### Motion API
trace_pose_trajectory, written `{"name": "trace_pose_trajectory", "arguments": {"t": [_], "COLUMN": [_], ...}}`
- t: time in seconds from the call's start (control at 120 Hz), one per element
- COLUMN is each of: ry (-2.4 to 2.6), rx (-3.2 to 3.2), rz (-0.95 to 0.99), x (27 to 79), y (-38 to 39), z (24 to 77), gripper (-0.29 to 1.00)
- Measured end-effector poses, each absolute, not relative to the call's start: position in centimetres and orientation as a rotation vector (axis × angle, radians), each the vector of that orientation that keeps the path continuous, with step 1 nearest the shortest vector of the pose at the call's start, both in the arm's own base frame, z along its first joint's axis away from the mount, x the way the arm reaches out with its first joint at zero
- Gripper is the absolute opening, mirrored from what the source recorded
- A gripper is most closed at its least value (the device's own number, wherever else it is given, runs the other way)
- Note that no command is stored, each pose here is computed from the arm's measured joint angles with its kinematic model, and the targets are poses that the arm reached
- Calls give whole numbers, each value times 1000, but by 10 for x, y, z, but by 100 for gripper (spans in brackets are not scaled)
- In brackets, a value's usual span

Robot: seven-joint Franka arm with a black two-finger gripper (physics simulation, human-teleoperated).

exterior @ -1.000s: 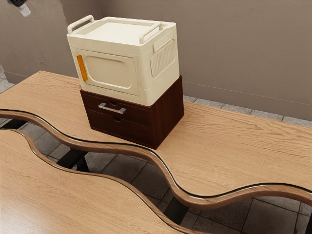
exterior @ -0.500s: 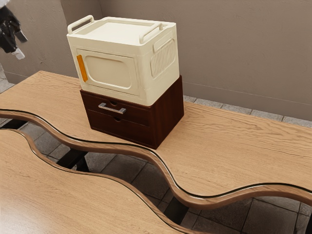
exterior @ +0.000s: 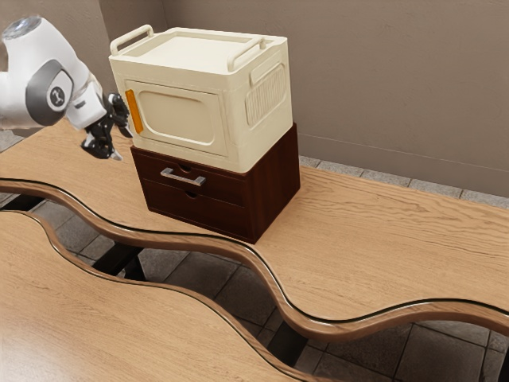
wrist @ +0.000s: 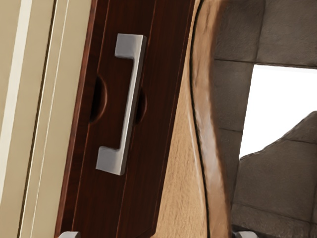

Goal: Pull the drawer handle with one arm to open the drawer

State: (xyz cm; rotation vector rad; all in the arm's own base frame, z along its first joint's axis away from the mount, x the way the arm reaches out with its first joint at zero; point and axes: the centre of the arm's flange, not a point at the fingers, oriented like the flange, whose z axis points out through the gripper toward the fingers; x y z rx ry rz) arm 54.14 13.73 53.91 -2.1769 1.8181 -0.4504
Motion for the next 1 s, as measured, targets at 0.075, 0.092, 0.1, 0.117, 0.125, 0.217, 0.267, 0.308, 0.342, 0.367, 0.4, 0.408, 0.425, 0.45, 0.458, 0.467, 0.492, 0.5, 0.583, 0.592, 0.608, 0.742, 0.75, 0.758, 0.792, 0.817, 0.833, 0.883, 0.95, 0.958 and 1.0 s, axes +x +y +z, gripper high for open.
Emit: {"name": "trace_pose_trajectory", "arguments": {"t": [0.075, 0.092, 0.1, 0.117, 0.125, 0.217, 0.267, 0.308, 0.342, 0.367, 0.4, 0.408, 0.425, 0.45, 0.458, 0.467, 0.492, 0.5, 0.583, 0.592, 0.608, 0.742, 0.75, 0.758, 0.792, 0.817, 0.833, 0.883, 0.95, 0.958, 1.0], "ry": [1843, 1847, 1849, 1852, 1853, 1863, 1864, 1863, 1862, 1862, 1866, 1867, 1870, 1875, 1877, 1878, 1884, 1887, 1923, 1927, 1934, 1956, 1957, 1957, 1959, 1960, 1961, 1964, 1968, 1968, 1970], "rx": [-2123, -2112, -2107, -2098, -2093, -2048, -2028, -2028, -2032, -2033, -2036, -2037, -2040, -2041, -2041, -2041, -2039, -2038, -2031, -2030, -2028, -2032, -2033, -2034, -2036, -2038, -2038, -2039, -2038, -2038, -2036], "rz": [-420, -416, -414, -413, -412, -412, -423, -438, -450, -457, -461, -462, -464, -466, -467, -468, -471, -472, -471, -472, -472, -460, -459, -458, -453, -450, -448, -441, -432, -431, -428], "x": [558, 561, 562, 564, 565, 575, 578, 580, 582, 584, 586, 587, 588, 590, 590, 591, 592, 593, 601, 602, 603, 610, 611, 611, 613, 614, 615, 616, 619, 619, 621], "y": [133, 133, 133, 132, 132, 128, 125, 123, 122, 120, 118, 118, 117, 114, 114, 113, 110, 109, 94, 93, 90, 85, 85, 86, 87, 88, 88, 89, 90, 90, 91], "z": [516, 512, 511, 508, 507, 495, 494, 491, 487, 484, 479, 478, 475, 471, 470, 469, 466, 465, 451, 450, 447, 430, 429, 428, 424, 422, 420, 415, 410, 409, 406], "gripper": [38, 37, 37, 36, 36, 33, 31, 30, 29, 28, 27, 27, 26, 26, 26, 25, 25, 25, 24, 24, 23, 23, 22, 22, 22, 22, 22, 22, 21, 21, 20]}}
